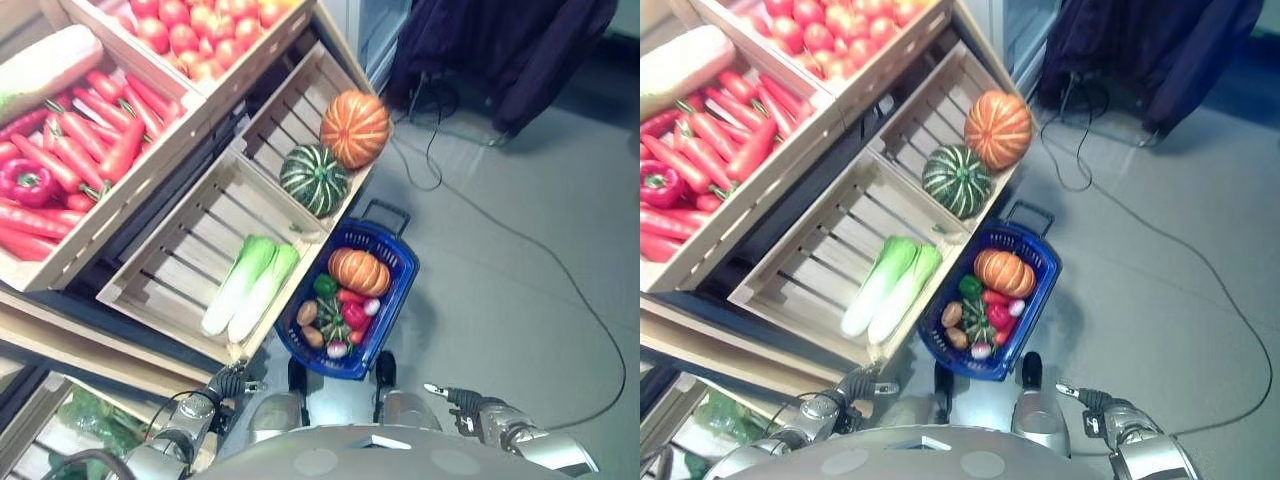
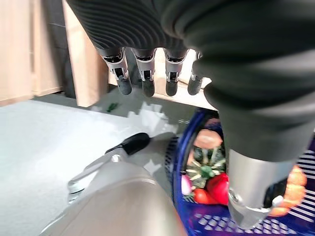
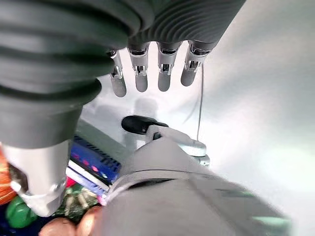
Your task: Pick up fruits and vegetables into the basket
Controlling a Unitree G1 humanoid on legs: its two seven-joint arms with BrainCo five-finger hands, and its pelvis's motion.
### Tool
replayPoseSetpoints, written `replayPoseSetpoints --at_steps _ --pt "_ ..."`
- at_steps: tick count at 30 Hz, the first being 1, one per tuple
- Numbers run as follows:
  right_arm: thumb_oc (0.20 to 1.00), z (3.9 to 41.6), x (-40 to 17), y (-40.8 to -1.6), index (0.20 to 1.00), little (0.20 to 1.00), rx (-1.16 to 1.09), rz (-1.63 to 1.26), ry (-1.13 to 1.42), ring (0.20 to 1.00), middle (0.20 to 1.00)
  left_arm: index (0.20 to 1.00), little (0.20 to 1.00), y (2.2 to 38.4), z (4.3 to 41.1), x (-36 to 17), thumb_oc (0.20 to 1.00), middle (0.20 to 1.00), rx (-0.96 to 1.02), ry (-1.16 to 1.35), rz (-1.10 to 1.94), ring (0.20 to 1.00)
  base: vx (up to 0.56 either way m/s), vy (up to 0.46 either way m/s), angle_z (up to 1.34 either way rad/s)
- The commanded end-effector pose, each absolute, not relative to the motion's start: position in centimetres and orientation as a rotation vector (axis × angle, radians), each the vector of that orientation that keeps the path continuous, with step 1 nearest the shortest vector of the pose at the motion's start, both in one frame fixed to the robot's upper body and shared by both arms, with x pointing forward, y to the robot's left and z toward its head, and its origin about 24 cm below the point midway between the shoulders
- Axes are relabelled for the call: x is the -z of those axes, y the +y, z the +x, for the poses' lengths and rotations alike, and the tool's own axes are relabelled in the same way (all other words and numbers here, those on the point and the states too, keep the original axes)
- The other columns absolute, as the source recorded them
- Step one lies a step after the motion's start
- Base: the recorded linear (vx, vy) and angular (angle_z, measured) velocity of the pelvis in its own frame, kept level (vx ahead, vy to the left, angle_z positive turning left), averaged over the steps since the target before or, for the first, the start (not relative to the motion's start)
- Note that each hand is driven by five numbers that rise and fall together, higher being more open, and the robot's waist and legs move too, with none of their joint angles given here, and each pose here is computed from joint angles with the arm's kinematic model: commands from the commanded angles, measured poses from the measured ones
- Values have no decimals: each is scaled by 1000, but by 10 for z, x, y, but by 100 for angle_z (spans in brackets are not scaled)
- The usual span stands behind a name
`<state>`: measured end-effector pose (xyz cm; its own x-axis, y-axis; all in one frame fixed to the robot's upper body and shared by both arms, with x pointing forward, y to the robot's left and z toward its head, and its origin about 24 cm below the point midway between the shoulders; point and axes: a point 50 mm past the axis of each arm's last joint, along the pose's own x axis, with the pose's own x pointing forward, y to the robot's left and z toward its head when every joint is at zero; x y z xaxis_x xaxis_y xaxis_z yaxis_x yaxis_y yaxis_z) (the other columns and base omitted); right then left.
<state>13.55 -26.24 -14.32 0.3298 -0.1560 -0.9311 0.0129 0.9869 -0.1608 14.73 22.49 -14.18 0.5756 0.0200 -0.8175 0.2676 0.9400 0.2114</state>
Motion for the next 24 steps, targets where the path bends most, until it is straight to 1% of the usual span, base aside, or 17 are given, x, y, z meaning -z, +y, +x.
replayPoseSetpoints --at_steps 1,8,13,19,21,24 --pt "1000 164 134 -255 1000 1000 88 -147 1144 1000 1000 1000 1000 230 176 128 1000 1000 104 843 333 1000 -90 -5 1" --pt "1000 203 114 -258 1000 1000 89 -149 1041 1000 1000 1000 1000 236 219 100 1000 1000 38 674 287 1000 -76 11 2" --pt "1000 218 103 -265 1000 1000 108 -145 995 1000 1000 1000 1000 238 245 77 1000 1000 1 530 242 1000 -57 16 0" --pt "1000 230 90 -278 1000 1000 160 -125 935 1000 1000 1000 1000 241 286 27 1000 1000 -75 246 213 1000 -91 5 -1" --pt "1000 233 87 -280 1000 1000 179 -113 914 1000 1000 1000 1000 244 300 3 1000 1000 -133 115 223 1000 -121 -34 4" --pt "1000 238 83 -281 1000 1000 193 -104 889 1000 1000 1000 1000 244 312 -23 1000 1000 -190 -9 241 1000 -88 -23 6"
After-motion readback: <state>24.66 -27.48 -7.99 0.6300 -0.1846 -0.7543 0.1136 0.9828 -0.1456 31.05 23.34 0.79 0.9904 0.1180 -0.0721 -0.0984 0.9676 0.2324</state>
